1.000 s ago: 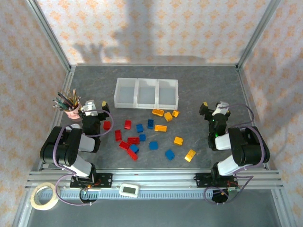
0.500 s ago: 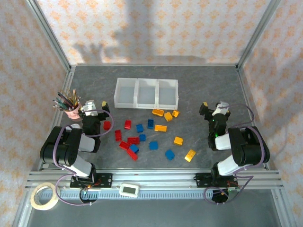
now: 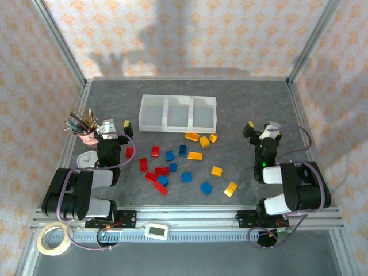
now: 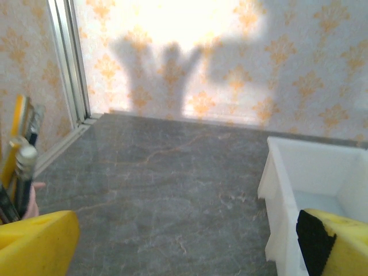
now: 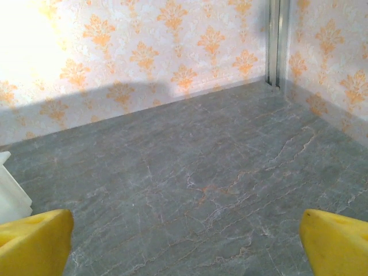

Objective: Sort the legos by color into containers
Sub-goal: Pick up the lego from the center of the table.

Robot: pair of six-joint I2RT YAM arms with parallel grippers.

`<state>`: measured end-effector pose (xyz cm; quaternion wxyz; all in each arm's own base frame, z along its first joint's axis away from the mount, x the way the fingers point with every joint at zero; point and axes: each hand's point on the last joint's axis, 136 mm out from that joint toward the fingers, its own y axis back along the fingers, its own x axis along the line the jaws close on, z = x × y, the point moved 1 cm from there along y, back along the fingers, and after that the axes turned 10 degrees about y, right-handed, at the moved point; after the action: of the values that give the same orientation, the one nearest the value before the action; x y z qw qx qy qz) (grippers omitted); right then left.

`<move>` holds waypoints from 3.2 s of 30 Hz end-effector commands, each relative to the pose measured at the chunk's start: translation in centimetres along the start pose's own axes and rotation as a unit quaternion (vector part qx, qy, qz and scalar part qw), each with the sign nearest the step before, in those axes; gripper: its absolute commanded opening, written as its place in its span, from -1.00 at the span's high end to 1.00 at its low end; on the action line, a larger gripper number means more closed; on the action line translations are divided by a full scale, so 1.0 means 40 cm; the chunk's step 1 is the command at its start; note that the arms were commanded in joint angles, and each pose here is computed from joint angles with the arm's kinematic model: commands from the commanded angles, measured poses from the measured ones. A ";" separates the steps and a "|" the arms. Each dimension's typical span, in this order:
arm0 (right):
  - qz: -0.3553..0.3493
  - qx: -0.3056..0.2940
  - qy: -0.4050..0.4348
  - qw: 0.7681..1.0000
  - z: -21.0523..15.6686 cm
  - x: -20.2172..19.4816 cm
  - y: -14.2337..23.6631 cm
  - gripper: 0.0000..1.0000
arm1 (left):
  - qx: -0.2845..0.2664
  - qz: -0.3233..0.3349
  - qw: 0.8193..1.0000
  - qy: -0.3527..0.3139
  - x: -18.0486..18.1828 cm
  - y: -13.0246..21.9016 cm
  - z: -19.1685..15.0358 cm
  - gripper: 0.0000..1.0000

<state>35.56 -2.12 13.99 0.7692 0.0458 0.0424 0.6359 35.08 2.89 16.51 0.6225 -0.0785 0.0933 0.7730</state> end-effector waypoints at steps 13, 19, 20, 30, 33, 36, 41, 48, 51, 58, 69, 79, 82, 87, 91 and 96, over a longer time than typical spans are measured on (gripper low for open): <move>-0.044 0.000 -0.201 0.979 0.163 -0.046 0.061 -1.00 | -0.010 -0.015 0.975 0.221 -0.031 0.009 0.124 -0.99; 0.001 0.078 -0.215 0.974 0.110 0.008 0.049 -1.00 | 0.060 -0.015 0.952 0.298 -0.055 -0.025 0.076 -0.99; 0.001 0.090 -0.215 0.973 0.103 0.010 0.046 -1.00 | 0.084 -0.020 0.950 0.300 -0.069 -0.033 0.067 -0.99; 0.063 0.196 -0.168 0.964 0.069 0.105 0.041 -1.00 | 0.199 -0.059 0.940 0.271 -0.226 0.011 0.002 -0.98; 0.086 0.230 -0.153 0.957 0.049 0.145 0.049 -1.00 | 0.224 -0.074 0.936 0.262 -0.272 0.036 -0.017 -0.98; 0.112 0.264 -0.137 0.948 0.027 0.189 0.063 -1.00 | 0.262 -0.082 0.930 0.246 -0.321 0.063 -0.047 -0.98; 0.136 0.309 -0.120 0.934 -0.002 0.232 0.097 -1.00 | 0.329 -0.086 0.919 0.199 -0.414 0.120 -0.109 -0.98; 0.159 0.362 -0.092 0.914 -0.057 0.292 0.146 -1.00 | 0.392 -0.110 0.905 0.126 -0.551 0.180 -0.194 -0.98; 0.154 0.380 -0.082 0.908 -0.076 0.298 0.158 -0.99 | 0.405 -0.120 0.903 0.083 -0.603 0.201 -0.233 -0.98; 0.173 0.408 -0.088 0.892 -0.102 0.320 0.174 -0.99 | 0.426 -0.113 0.897 0.014 -0.681 0.186 -0.311 -0.90; 0.168 0.414 -0.081 0.891 -0.100 0.322 0.167 -1.00 | 0.435 -0.071 0.887 -0.139 -0.664 0.126 -0.409 -0.84; 0.164 0.414 -0.081 0.892 -0.094 0.321 0.162 -0.99 | 0.438 -0.057 0.883 -0.160 -0.667 0.088 -0.465 -0.84; 0.161 0.415 -0.080 0.892 -0.094 0.321 0.160 -1.00 | 0.435 -0.054 0.884 -0.164 -0.674 0.069 -0.471 -0.81; 0.158 0.414 -0.078 0.893 -0.095 0.317 0.159 -1.00 | 0.426 -0.057 0.888 -0.167 -0.687 0.043 -0.478 -0.73; 0.155 0.415 -0.076 0.893 -0.100 0.315 0.159 -0.99 | 0.427 -0.051 0.888 -0.161 -0.686 0.022 -0.487 -0.67; 0.155 0.416 -0.077 0.893 -0.101 0.316 0.157 -1.00 | 0.426 -0.058 0.889 -0.158 -0.691 0.016 -0.491 -0.49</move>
<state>30.78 11.63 10.06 0.5624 0.4234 0.2378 0.6693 39.63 -28.09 3.86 0.6437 0.3158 0.3188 0.6199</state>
